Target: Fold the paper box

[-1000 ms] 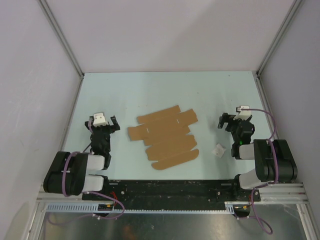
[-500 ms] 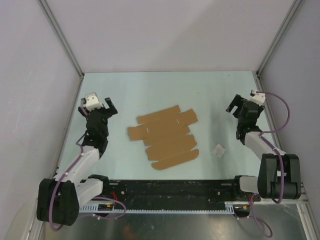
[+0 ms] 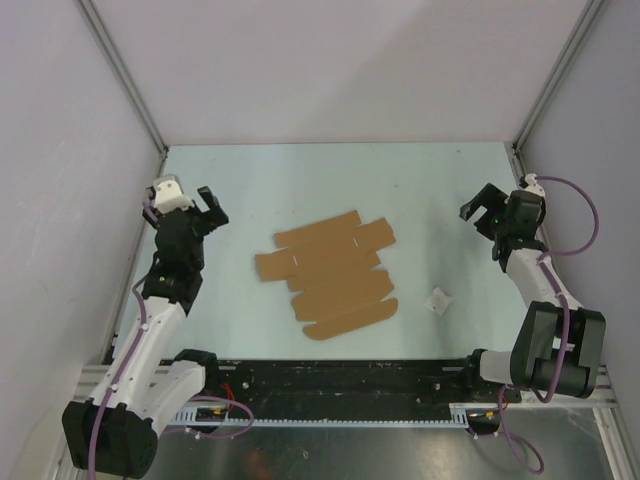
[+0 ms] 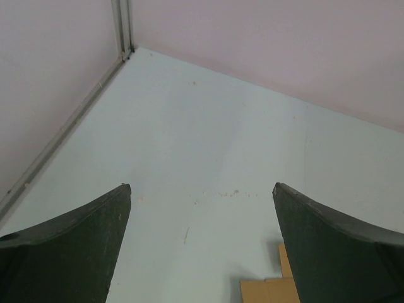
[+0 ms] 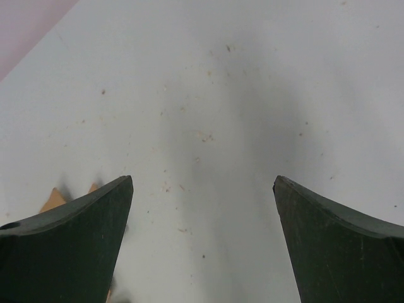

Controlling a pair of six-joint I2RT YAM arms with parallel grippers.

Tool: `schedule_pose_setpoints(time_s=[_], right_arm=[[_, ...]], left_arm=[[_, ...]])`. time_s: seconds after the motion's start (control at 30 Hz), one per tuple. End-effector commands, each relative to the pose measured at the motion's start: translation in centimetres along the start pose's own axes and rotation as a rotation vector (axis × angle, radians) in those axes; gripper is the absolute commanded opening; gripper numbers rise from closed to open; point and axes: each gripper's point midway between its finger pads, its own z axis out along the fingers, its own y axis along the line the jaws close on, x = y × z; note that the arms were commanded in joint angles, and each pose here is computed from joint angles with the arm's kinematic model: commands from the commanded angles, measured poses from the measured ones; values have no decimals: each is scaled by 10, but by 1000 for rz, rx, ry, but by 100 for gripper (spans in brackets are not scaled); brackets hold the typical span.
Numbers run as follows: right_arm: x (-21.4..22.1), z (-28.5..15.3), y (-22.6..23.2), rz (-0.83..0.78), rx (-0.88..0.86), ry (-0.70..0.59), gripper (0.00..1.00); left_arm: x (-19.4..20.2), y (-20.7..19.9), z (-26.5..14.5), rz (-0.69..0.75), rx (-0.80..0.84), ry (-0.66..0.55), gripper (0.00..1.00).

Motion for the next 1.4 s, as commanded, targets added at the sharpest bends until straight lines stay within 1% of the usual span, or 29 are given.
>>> schedule_pose_setpoints(time_s=[0.0, 0.13, 0.23, 0.27, 0.3, 0.33, 0.4, 0.43, 0.47, 0.53, 0.57, 0.63, 0.67, 0.73, 0.77, 0.8, 0.87, 0.93, 0.97, 1.0, 1.1, 1.2, 1.37], right_arm=[[-10, -9, 27, 25, -168, 34, 100], [-13, -16, 51, -51, -269, 31, 100], [-4, -15, 84, -158, -347, 76, 100], [3, -16, 104, -201, -392, 90, 100], [12, -17, 112, -229, -401, 124, 100], [7, -16, 121, -264, -414, 121, 100], [30, -11, 146, -313, -469, 177, 100], [26, -11, 162, -324, -517, 174, 100], [39, -2, 167, -326, -531, 218, 100], [54, 0, 188, -351, -590, 265, 99], [58, 13, 196, -376, -599, 283, 99], [78, 19, 209, -418, -622, 348, 98], [80, 30, 218, -450, -640, 357, 97], [96, 36, 227, -474, -666, 416, 96], [89, 39, 238, -488, -685, 403, 94], [105, 50, 235, -496, -679, 451, 93], [104, 58, 247, -515, -700, 450, 93], [124, 70, 247, -541, -700, 506, 93], [126, 74, 250, -553, -701, 516, 93], [134, 83, 251, -574, -694, 550, 93], [140, 90, 263, -599, -692, 577, 91], [151, 103, 258, -576, -654, 594, 89], [170, 107, 249, -531, -639, 634, 85]], left_arm=[[3, -12, -8, -59, 77, 73, 100], [16, -25, -8, -108, 138, 137, 100], [29, -34, -7, -149, 173, 187, 100], [33, -36, -6, -154, 183, 204, 100], [37, -43, -7, -159, 214, 224, 100], [39, -47, -8, -168, 233, 238, 100], [48, -57, -9, -180, 283, 282, 100], [50, -62, -10, -192, 308, 300, 99], [54, -66, -10, -198, 322, 318, 100], [65, -77, -13, -210, 373, 370, 100], [69, -81, -16, -211, 391, 386, 100], [76, -91, -23, -211, 431, 414, 100], [81, -92, -27, -209, 439, 426, 100], [84, -100, -36, -208, 470, 432, 100], [89, -100, -41, -206, 476, 441, 100], [91, -105, -46, -205, 492, 445, 100], [96, -107, -54, -207, 503, 455, 98], [100, -110, -62, -217, 520, 472, 97], [110, -108, -66, -218, 514, 495, 96], [111, -109, -70, -229, 519, 498, 96], [117, -107, -79, -240, 527, 505, 96], [116, -105, -84, -245, 533, 490, 96], [116, -104, -87, -232, 538, 494, 96]])
